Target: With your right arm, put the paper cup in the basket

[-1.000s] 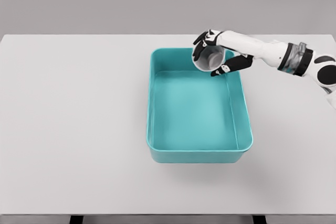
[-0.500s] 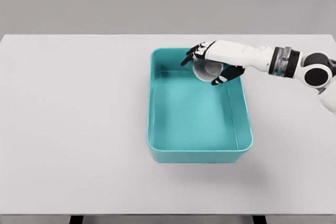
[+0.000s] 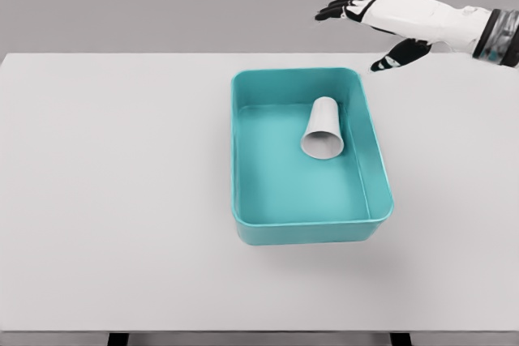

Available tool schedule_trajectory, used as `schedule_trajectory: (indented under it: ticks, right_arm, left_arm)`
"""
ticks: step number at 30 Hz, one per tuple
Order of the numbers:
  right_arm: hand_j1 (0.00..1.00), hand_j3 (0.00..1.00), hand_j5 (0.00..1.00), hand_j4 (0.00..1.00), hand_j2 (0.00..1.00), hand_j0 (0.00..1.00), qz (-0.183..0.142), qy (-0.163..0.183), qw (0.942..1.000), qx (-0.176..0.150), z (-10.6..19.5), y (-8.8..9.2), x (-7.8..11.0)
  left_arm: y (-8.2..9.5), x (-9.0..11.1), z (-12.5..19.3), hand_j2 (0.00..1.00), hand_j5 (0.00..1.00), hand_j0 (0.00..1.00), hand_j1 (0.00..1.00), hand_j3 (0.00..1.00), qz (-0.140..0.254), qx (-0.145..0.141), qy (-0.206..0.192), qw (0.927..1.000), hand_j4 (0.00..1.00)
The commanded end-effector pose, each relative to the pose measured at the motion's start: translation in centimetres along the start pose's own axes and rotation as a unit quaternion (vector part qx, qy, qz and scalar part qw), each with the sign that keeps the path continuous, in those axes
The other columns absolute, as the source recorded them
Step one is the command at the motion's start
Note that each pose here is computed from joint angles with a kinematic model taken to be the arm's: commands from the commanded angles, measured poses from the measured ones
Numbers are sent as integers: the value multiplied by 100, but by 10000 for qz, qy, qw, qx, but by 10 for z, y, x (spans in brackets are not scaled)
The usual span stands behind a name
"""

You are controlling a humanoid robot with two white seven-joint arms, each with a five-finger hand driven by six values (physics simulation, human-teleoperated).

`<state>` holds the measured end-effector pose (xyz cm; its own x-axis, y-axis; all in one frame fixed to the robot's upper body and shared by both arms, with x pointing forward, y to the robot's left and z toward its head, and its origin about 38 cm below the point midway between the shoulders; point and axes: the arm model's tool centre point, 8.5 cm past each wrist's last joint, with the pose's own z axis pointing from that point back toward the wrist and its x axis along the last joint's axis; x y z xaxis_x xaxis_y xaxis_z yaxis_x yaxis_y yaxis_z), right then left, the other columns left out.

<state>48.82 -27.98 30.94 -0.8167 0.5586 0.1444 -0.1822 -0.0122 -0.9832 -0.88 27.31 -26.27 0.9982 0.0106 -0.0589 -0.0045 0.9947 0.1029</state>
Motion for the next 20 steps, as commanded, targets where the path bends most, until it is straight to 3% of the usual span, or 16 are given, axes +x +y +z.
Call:
schedule_trajectory:
  ticks: [1,2,3,5,7,10,12,20]
  right_arm:
    - [100,100,100,100,100,100,105,475,9984,-272,43,-13,-19]
    - [100,100,100,100,100,100,5,752,9972,-55,71,6,-27]
    - [100,100,100,100,100,100,-150,827,9964,108,78,27,-29]
    - [100,100,100,100,100,100,-277,925,9945,413,90,51,-30]
    - [100,100,100,100,100,100,-63,1180,9896,820,113,65,-35]
    - [100,100,100,100,100,100,324,1219,9828,1345,116,85,-34]
    - [100,100,100,100,100,100,268,1186,9826,1404,116,93,-32]
    - [100,100,100,100,100,100,247,1202,9819,1446,120,96,-31]
  left_arm:
    - [0,0,0,100,100,100,100,100,3,0,1,10000,100]
    - [0,0,0,100,100,100,100,100,3,0,1,10000,100]
    - [0,0,0,100,100,100,100,100,-4,0,1,10000,100]
    - [0,0,0,100,100,100,100,100,-4,0,1,10000,100]
    - [0,2,0,100,100,100,100,100,4,0,-14,10000,100]
    - [0,2,0,100,100,100,100,100,4,0,-14,10000,100]
    - [0,0,0,100,100,100,100,100,3,0,1,10000,100]
    - [0,-11,0,100,100,100,100,100,17,-2,124,9999,100]
